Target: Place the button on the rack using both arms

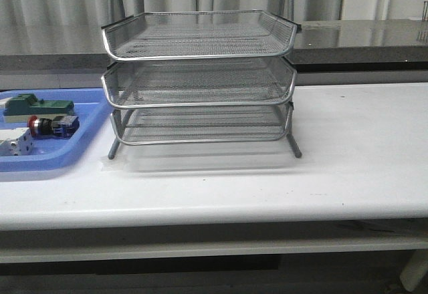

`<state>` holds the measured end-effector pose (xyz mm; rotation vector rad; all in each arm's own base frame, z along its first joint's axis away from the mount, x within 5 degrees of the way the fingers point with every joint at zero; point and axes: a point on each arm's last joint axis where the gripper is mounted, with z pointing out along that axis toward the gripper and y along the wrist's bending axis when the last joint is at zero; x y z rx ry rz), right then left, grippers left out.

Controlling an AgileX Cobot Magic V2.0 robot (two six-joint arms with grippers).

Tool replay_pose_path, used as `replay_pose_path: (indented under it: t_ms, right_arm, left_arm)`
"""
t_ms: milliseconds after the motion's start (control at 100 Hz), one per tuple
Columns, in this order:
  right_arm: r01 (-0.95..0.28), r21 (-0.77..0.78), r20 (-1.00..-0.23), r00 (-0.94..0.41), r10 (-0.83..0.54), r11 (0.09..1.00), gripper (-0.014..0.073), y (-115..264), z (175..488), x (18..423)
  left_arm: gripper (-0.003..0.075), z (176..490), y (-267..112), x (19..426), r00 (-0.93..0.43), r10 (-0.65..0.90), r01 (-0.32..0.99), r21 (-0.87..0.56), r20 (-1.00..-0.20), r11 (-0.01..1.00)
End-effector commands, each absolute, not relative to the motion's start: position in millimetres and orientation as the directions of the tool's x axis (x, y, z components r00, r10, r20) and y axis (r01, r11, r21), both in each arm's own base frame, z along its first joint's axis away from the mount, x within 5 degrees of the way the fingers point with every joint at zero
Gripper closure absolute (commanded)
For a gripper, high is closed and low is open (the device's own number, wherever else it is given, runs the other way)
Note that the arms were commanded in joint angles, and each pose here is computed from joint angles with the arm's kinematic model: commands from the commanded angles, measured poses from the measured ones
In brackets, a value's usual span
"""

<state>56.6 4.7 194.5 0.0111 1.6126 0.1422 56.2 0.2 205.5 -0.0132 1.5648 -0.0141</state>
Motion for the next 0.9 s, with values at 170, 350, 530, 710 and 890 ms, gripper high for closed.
replay_pose_path:
  t_ms: [170,350,530,710,890]
  right_arm:
    - [-0.088,0.087,-0.993,0.071,0.093,0.992,0.0652,4.4,208.7,54.2]
    - [-0.088,0.087,-0.993,0.071,0.093,0.992,0.0652,4.4,208.7,54.2]
    - [-0.088,0.087,-0.993,0.071,0.093,0.992,0.0652,4.4,208.7,54.2]
    - [-0.09,0.087,-0.992,0.088,0.095,0.992,0.0652,4.4,210.2,54.1]
    - [-0.098,0.09,-0.983,0.149,0.104,0.991,0.0652,4.6,216.1,53.3]
  left_arm:
    - [0.0741,199.5,-0.3,55.3,0.079,-0.028,0.009,-0.028,-0.996,1.0]
    - [0.0741,199.5,-0.3,55.3,0.079,-0.028,0.009,-0.028,-0.996,1.0]
    - [0.0741,199.5,-0.3,55.3,0.079,-0.028,0.009,-0.028,-0.996,1.0]
    - [0.0741,199.5,-0.3,55.3,0.079,-0.028,0.009,-0.028,-0.996,1.0]
    - [0.0741,199.5,-0.3,55.3,0.079,-0.028,0.009,-0.028,-0.996,1.0]
